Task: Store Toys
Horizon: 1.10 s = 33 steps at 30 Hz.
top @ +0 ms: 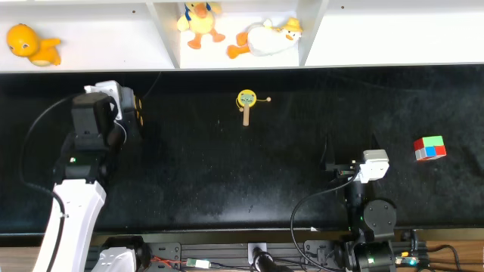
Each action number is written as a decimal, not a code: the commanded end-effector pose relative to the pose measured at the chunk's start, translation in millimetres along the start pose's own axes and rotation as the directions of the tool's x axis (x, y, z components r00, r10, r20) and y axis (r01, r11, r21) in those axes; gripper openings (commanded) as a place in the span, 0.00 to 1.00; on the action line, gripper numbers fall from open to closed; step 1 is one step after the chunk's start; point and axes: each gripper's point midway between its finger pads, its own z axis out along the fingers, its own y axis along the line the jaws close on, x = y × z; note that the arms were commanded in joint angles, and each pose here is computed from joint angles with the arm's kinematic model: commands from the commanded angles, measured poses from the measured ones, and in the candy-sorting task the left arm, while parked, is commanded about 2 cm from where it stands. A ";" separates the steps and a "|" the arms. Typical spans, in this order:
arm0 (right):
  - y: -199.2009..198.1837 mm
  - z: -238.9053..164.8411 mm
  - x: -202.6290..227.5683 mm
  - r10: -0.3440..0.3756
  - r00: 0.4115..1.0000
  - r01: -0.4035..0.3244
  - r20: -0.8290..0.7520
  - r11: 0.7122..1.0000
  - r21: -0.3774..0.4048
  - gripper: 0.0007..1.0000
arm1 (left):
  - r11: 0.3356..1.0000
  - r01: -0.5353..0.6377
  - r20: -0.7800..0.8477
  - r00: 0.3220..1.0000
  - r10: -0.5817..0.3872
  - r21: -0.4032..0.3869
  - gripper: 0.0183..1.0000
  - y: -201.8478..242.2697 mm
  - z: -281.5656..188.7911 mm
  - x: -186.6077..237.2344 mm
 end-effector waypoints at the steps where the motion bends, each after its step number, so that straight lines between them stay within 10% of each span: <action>1: 2.5 0.8 6.2 -0.001 1.000 0.001 -0.012 1.000 -0.012 1.00 | 1.000 0.006 0.096 0.995 -0.008 0.020 0.27 -6.5 -2.6 -27.1; 24: 2.5 0.8 6.2 -0.001 1.000 0.001 -0.012 1.000 -0.012 1.00 | 0.998 -0.020 0.157 0.988 0.010 0.062 0.27 -48.8 81.4 -128.8; 26: 2.5 0.8 6.1 -0.001 1.000 0.001 -0.011 1.000 -0.012 1.00 | 0.998 -0.020 0.150 0.989 0.011 0.058 0.45 -48.5 86.2 -126.7; 29: 2.5 0.8 6.1 -0.001 1.000 0.001 -0.011 1.000 -0.012 1.00 | 0.999 -0.020 0.144 0.989 0.013 0.050 0.96 -47.4 89.0 -124.8; 33: 2.5 0.8 6.1 -0.001 1.000 0.001 -0.011 1.000 -0.012 0.99 | 1.000 -0.015 0.145 0.989 0.014 0.008 1.00 -39.7 85.6 -125.3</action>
